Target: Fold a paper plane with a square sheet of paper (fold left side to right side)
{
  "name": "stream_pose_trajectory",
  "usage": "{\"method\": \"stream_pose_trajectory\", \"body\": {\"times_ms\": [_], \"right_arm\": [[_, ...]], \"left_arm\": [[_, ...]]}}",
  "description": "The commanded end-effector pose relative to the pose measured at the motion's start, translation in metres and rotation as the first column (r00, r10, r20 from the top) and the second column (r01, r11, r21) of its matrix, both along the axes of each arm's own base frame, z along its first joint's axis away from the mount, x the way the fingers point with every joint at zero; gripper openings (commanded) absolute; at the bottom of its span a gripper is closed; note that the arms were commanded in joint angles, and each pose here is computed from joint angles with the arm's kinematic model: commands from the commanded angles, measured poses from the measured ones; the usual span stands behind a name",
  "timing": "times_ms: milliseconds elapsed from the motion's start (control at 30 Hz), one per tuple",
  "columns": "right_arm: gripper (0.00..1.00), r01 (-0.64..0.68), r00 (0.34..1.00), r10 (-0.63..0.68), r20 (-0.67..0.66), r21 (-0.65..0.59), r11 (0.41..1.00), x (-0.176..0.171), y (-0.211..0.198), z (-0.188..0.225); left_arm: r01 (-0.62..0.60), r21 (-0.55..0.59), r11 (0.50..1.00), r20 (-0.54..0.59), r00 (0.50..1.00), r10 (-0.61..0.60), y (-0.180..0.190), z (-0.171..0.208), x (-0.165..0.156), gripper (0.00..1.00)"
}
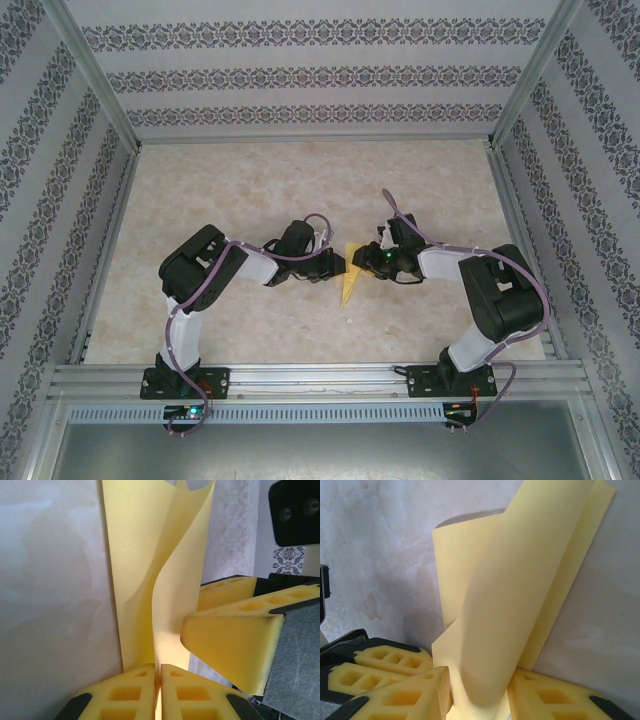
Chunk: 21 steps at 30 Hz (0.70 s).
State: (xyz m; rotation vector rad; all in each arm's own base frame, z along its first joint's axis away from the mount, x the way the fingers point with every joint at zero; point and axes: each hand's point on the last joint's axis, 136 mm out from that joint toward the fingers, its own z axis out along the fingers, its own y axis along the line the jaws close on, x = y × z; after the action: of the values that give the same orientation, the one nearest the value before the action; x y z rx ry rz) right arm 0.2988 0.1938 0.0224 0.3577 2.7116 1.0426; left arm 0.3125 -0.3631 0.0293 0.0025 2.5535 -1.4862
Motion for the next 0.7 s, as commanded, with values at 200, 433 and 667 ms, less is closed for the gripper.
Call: {"method": "stream_pose_trajectory", "body": {"times_ms": [200, 433, 667], "right_arm": [[0.37, -0.019, 1.000, 0.019, -0.007, -0.018, 1.000, -0.003, 0.004, -0.006], [0.37, 0.001, 1.000, -0.002, 0.025, 0.035, 0.999, 0.002, 0.006, 0.014], [0.36, 0.021, 1.000, -0.022, 0.021, 0.037, 0.999, 0.002, 0.000, 0.016]], "left_arm": [[-0.023, 0.109, 0.994, -0.032, 0.999, 0.027, 0.017, -0.035, 0.001, 0.08], [-0.034, 0.164, 0.986, -0.048, 0.998, 0.042, 0.025, -0.051, -0.003, 0.06], [-0.052, 0.218, 0.975, -0.053, 0.996, 0.065, 0.032, -0.062, -0.002, 0.05]]}}
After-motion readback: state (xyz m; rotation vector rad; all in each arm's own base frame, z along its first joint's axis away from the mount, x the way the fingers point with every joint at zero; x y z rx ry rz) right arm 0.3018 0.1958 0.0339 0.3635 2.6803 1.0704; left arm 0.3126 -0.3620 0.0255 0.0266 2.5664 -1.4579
